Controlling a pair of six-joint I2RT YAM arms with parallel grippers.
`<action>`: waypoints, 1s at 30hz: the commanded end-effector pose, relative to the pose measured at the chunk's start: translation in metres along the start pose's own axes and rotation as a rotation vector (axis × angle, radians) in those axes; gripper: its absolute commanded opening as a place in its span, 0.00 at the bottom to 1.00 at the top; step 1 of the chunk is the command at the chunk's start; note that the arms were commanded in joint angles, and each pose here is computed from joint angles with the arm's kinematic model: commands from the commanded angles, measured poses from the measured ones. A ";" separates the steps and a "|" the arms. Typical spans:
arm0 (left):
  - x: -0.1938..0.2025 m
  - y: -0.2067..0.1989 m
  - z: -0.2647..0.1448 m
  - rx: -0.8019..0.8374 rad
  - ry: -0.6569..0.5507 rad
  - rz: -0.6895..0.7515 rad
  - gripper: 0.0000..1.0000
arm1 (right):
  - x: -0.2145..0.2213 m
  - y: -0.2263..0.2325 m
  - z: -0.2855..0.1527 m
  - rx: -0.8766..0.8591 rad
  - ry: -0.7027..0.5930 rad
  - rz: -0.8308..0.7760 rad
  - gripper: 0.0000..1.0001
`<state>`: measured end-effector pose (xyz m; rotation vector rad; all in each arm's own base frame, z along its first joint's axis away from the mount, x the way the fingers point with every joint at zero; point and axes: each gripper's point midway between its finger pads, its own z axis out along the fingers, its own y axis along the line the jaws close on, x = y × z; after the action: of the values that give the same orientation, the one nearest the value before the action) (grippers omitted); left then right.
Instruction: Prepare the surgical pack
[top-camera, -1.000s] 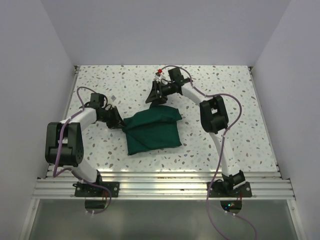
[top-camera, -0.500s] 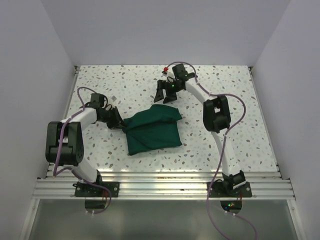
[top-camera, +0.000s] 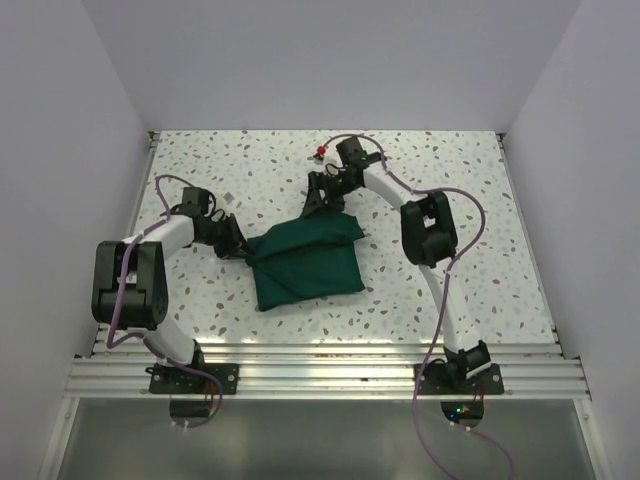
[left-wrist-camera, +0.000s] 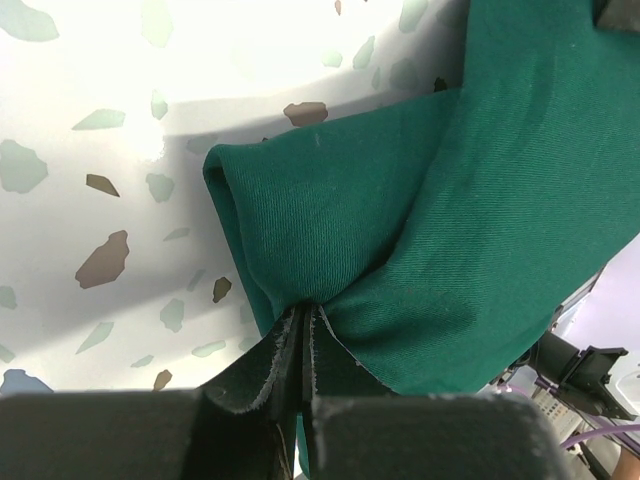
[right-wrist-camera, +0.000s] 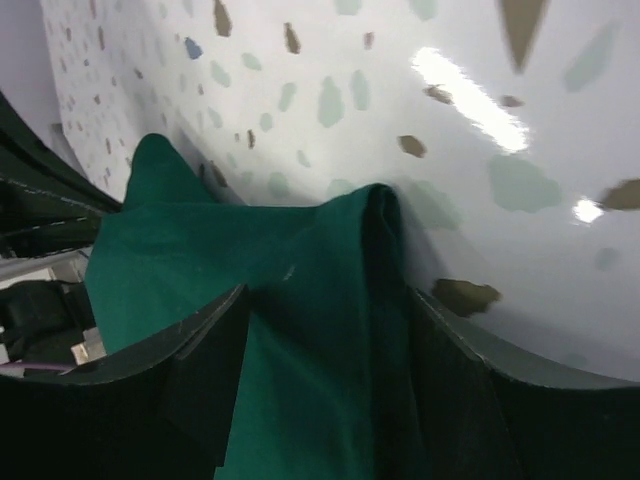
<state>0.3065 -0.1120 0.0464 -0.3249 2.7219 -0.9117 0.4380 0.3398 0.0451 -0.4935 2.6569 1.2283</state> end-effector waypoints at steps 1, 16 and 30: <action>0.015 0.014 0.006 -0.053 0.060 0.011 0.06 | -0.003 0.035 0.006 -0.116 0.000 -0.019 0.64; 0.011 0.012 0.004 -0.053 0.048 0.023 0.10 | -0.030 0.080 -0.020 -0.193 -0.084 0.001 0.05; -0.012 0.021 -0.038 -0.163 -0.140 -0.003 0.47 | 0.035 0.153 -0.105 -0.225 -0.071 -0.045 0.00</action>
<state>0.3053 -0.0879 0.0543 -0.3711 2.7043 -0.7381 0.3786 0.3508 0.1716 -0.4514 2.5096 1.4652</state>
